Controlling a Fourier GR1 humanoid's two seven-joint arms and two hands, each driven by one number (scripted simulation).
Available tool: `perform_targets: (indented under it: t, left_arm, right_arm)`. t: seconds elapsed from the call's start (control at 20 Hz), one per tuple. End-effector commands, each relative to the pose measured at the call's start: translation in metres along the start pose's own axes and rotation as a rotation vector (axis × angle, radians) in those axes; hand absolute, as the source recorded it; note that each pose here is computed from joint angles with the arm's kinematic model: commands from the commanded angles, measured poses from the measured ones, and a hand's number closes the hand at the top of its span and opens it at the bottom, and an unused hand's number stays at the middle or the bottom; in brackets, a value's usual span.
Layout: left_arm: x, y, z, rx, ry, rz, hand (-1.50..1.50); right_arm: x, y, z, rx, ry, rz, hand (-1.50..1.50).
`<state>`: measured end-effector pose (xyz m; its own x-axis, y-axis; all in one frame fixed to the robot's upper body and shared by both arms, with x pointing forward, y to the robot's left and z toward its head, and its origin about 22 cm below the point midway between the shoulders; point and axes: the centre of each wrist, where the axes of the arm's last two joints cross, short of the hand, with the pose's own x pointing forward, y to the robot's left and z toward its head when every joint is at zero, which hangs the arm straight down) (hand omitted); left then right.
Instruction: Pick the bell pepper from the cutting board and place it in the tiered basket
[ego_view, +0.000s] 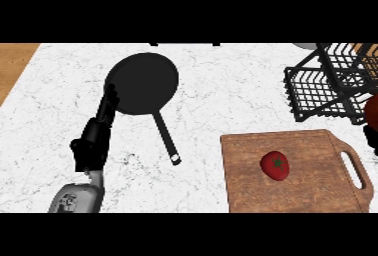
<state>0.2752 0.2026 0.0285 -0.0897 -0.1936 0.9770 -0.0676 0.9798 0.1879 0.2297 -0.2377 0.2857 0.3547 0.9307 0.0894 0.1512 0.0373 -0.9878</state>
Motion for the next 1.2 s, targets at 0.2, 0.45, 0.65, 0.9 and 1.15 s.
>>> perform_targets:
  t: [0.2,0.45,0.65,0.9,1.15]
  left_arm:
    - [0.006,-0.002,0.0,-0.003,0.009,0.002,0.0]
    - [0.012,0.0,0.005,-0.005,-0.013,0.0,0.0]
    - [-0.003,-0.001,0.017,-0.015,0.005,0.015,0.0]
    - [-0.004,0.008,-0.012,0.005,-0.014,0.009,0.0]
    - [-0.002,0.004,0.005,-0.014,-0.027,-0.003,0.0]
  right_arm:
    - [0.009,-0.03,-0.038,0.058,0.015,-0.268,1.5]
    - [-0.008,-0.012,-0.071,0.024,0.052,-0.222,1.5]
    - [-0.011,-0.024,-0.102,0.003,0.088,-0.128,1.5]
    - [-0.035,-0.008,-0.137,-0.014,0.084,-0.1,1.5]
    - [-0.031,0.007,-0.154,-0.007,0.099,-0.045,1.5]
